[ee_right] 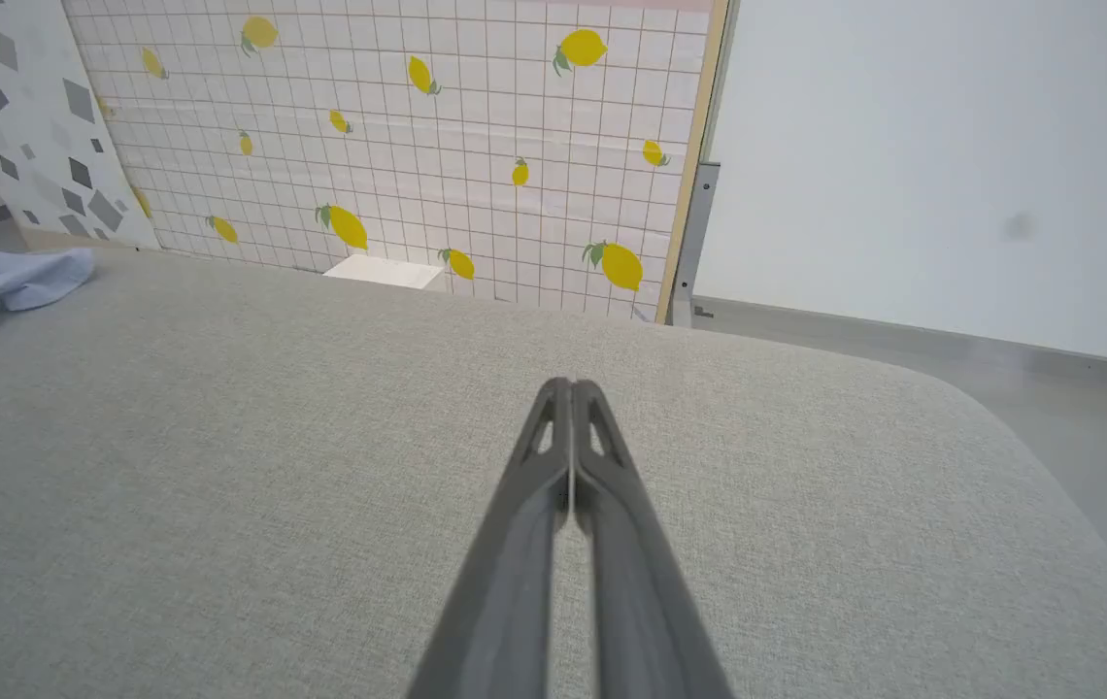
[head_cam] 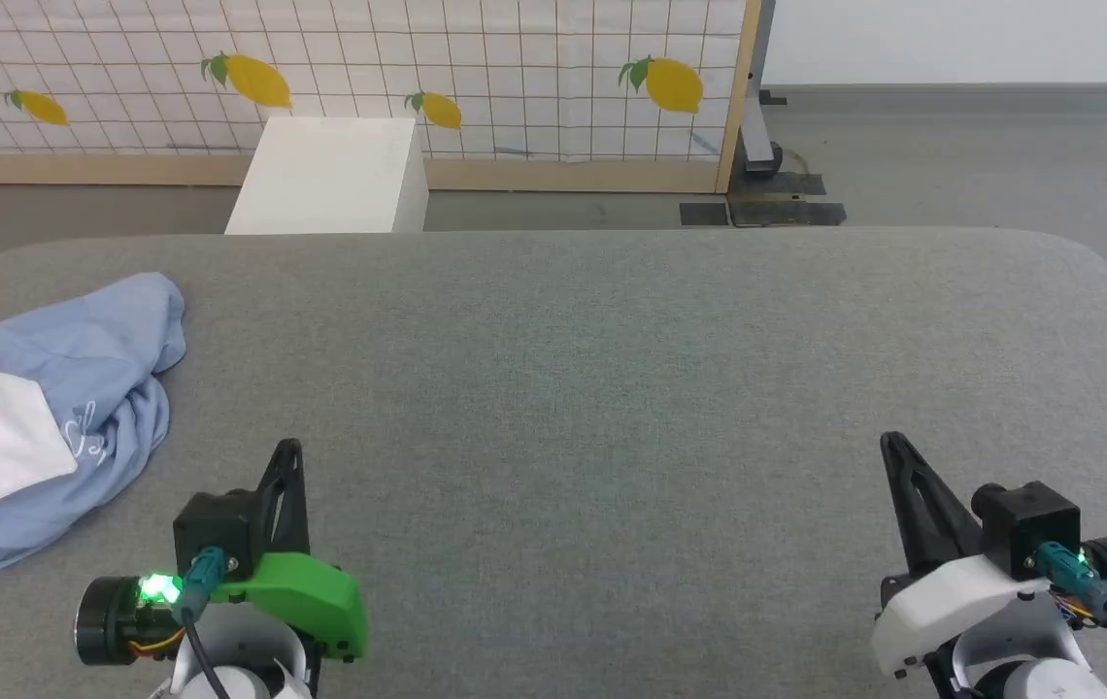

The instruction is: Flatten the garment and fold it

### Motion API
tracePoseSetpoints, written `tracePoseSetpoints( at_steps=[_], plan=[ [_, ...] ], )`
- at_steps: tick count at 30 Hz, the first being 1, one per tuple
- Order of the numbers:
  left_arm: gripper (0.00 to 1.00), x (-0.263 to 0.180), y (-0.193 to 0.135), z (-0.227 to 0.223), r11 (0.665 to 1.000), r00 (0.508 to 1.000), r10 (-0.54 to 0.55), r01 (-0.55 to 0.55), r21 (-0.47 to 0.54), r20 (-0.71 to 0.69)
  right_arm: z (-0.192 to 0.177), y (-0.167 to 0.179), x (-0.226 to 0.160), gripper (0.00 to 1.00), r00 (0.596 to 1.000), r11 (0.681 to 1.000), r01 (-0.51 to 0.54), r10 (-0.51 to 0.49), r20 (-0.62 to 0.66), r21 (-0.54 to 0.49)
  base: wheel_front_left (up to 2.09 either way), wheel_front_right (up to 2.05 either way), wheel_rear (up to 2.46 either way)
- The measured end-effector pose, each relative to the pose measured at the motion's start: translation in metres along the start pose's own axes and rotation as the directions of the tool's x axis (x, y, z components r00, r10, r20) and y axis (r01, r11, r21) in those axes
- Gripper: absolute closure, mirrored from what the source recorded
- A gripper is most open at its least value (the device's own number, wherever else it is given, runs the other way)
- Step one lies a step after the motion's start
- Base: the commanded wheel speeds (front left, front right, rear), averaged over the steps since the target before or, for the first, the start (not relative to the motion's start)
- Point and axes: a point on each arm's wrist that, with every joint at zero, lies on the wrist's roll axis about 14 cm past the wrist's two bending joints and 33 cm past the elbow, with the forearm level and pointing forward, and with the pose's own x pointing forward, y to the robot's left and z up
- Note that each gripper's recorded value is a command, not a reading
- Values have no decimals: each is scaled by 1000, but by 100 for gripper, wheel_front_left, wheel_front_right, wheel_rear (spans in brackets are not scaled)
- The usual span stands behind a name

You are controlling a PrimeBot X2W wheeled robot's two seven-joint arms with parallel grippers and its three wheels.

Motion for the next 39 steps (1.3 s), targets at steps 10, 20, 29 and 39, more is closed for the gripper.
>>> tracePoseSetpoints(
  at_steps=[10, 20, 29, 39],
  plan=[
    [100, 0, 0, 0, 1000, 1000, 0, 0, 0, 0, 0, 0, 0, 100, 1000, 1000, 0, 0, 0, 0, 0, 0, 0],
    [100, 0, 0, 0, 1000, 1000, 0, 0, 0, 0, 0, 0, 0, 100, 1000, 1000, 0, 0, 0, 0, 0, 0, 0],
    [0, 0, -1, 0, 1000, 1000, -4, 4, -3, 0, 0, 0, 0, 0, 1000, 1000, 0, 0, -1, 1, 0, 0, 0],
    [0, -4, 1, -4, 1000, 1000, 8, -8, -16, -3, 1, 3, 3, 0, 1000, 1000, -11, 11, 13, 2, 0, 0, 0]
  ],
)
